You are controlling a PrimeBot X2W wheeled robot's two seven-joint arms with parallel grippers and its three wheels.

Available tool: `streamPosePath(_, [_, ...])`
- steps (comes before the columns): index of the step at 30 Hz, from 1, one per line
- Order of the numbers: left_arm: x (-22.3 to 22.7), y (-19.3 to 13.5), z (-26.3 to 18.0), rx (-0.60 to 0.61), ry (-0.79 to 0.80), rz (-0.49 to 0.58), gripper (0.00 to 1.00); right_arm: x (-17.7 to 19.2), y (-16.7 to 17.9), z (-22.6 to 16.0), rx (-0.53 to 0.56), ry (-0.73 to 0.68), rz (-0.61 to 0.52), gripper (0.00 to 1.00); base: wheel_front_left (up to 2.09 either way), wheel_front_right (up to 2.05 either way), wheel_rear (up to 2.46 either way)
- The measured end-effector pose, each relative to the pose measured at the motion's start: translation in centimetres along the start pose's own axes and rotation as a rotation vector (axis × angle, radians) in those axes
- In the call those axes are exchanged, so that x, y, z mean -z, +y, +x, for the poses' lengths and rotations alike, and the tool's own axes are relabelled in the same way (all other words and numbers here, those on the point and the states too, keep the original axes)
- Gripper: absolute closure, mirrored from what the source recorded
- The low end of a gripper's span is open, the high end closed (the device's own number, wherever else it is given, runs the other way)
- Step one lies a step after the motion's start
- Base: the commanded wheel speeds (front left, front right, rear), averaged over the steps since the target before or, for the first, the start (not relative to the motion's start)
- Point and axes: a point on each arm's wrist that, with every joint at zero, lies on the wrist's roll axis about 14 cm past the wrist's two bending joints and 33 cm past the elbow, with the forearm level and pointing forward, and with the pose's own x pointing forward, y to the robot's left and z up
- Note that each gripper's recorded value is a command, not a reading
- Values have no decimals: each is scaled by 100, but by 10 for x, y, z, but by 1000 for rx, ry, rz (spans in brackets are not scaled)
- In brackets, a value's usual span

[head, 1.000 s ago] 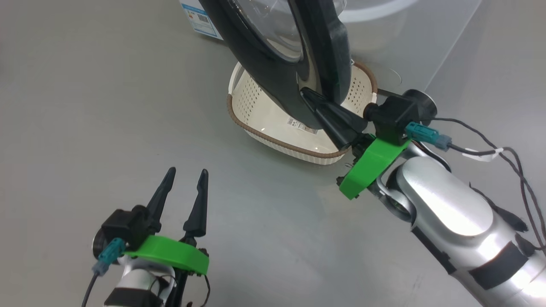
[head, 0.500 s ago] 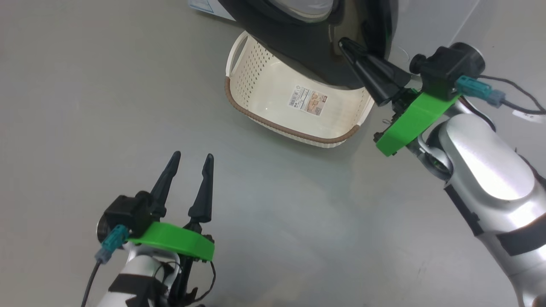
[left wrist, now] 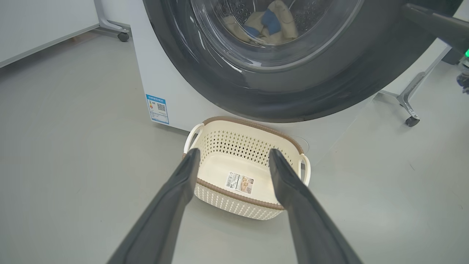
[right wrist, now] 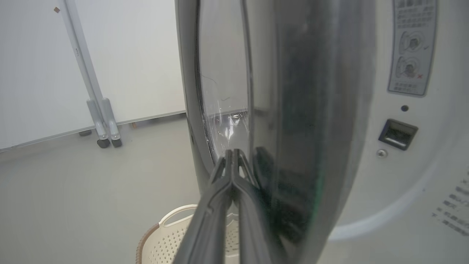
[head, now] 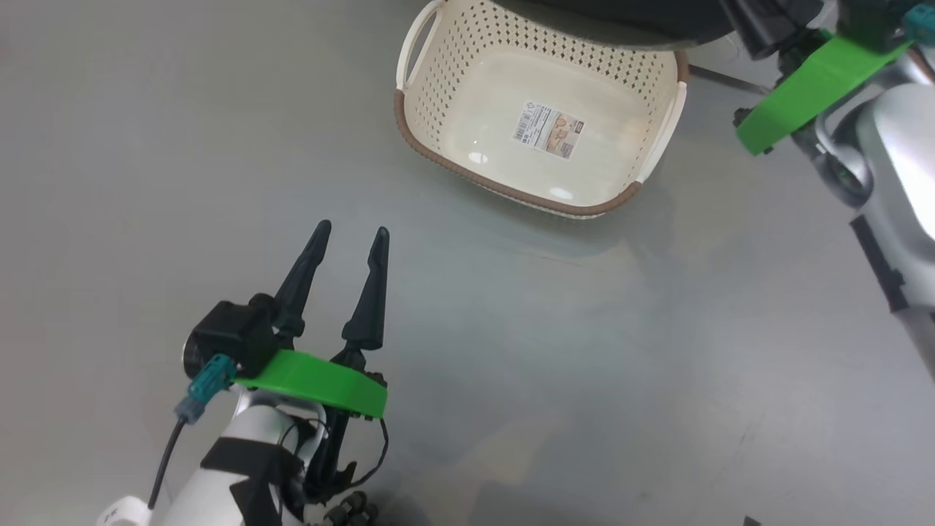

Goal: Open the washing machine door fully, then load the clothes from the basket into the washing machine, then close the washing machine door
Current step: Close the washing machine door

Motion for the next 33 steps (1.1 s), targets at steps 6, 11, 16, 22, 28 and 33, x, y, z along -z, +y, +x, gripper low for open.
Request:
streamPosePath(6, [6, 5, 0, -20, 16, -11, 0, -3, -24, 18, 42, -21, -15, 100, 0, 0, 0])
streamPosePath(11, [8, 7, 1, -32, 20, -11, 0, -2, -41, 27, 74, -23, -8, 100, 0, 0, 0])
streamPosePath(16, [7, 10, 2, -41, 18, -14, 0, 0, -55, 35, 96, -14, -24, 100, 0, 0, 0])
streamPosePath(22, [9, 12, 2, -50, 24, -16, 0, 2, -76, 42, 142, 5, -41, 100, 0, 0, 0])
streamPosePath(28, [11, 11, 2, -53, 29, -19, 0, 6, -85, 47, 168, 21, -40, 100, 0, 0, 0])
streamPosePath(33, [10, 11, 1, -55, 25, -24, 0, 7, -84, 48, 176, 28, -41, 100, 0, 0, 0])
